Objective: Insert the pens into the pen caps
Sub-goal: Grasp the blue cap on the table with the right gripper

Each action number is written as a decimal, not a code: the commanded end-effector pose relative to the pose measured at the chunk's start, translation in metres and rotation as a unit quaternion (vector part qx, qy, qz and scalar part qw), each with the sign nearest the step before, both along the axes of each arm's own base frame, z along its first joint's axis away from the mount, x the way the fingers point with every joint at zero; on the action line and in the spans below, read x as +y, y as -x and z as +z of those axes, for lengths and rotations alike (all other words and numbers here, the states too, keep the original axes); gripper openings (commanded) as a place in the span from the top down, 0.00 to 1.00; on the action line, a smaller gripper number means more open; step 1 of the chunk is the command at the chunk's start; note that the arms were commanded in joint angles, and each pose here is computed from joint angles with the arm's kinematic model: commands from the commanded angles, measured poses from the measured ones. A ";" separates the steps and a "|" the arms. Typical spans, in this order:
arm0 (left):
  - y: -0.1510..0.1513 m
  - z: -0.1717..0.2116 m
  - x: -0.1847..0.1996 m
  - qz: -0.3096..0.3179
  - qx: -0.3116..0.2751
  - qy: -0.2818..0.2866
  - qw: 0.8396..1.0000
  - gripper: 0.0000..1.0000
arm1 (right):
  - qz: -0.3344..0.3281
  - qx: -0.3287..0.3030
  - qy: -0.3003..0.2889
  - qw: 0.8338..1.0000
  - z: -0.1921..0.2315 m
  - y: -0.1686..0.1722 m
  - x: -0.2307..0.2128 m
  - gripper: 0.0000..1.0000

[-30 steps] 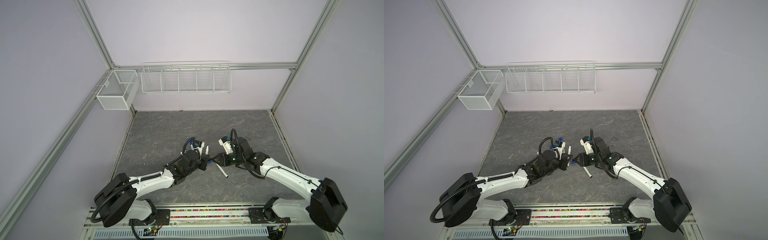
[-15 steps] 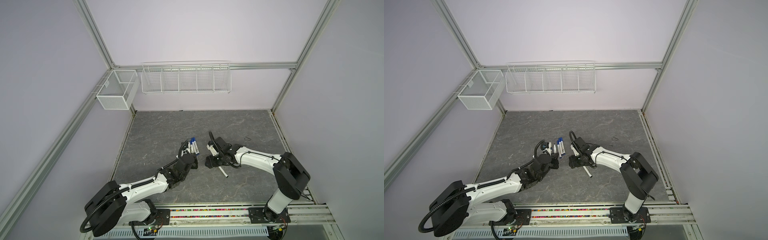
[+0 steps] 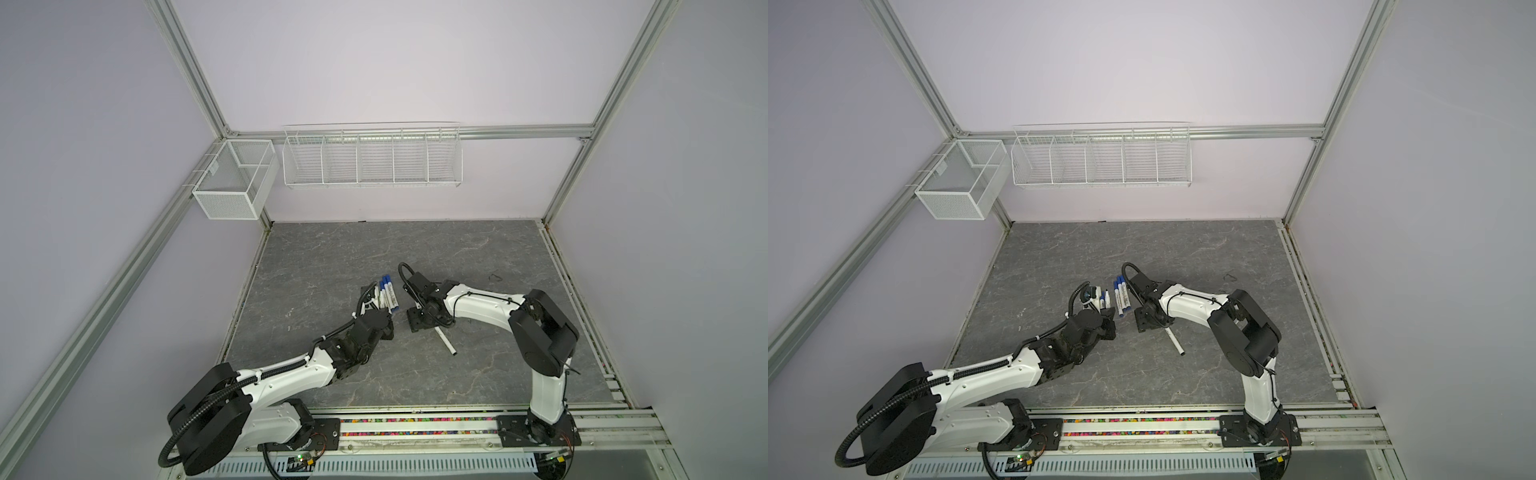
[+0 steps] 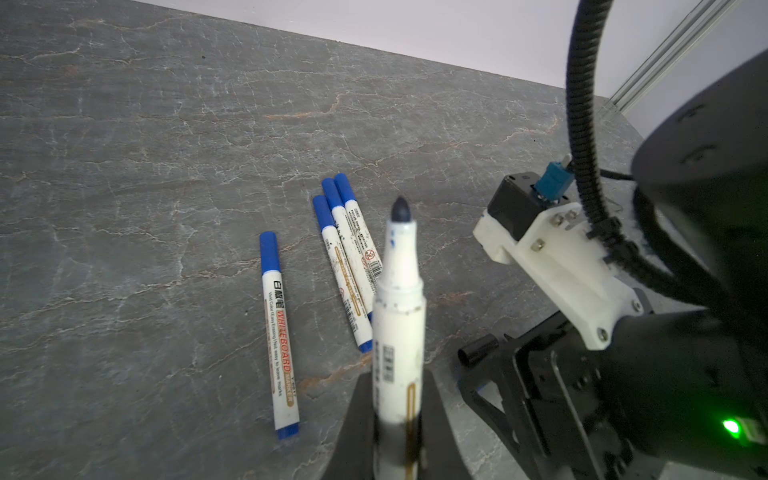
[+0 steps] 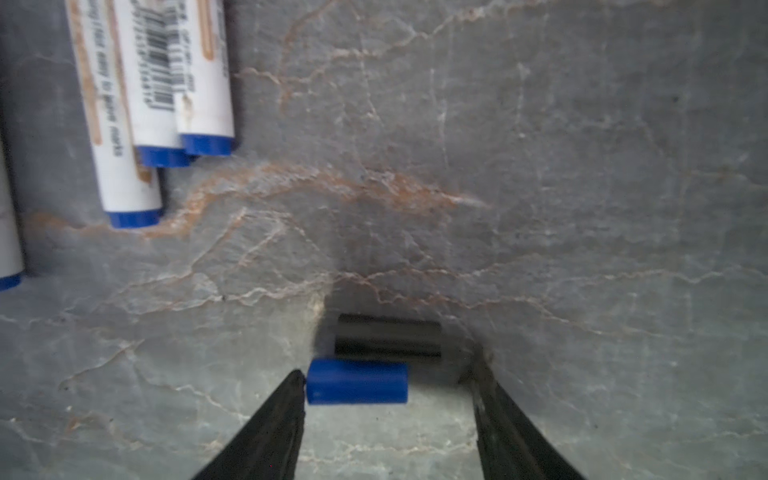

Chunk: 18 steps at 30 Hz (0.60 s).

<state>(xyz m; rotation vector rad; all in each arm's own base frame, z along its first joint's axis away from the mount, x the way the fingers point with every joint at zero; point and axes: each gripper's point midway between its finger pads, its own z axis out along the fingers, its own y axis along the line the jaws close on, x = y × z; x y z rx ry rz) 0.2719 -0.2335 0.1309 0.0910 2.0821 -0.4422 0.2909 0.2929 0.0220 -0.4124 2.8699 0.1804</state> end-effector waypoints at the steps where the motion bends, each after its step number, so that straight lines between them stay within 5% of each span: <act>1: -0.001 -0.001 0.004 0.005 0.000 -0.002 1.000 1.00 | -0.011 0.004 0.018 1.000 -0.004 0.000 -0.002 0.35; 18: -0.001 -0.002 -0.004 -0.010 0.005 0.006 1.000 1.00 | -0.021 -0.027 0.067 0.997 0.000 0.004 -0.034 0.35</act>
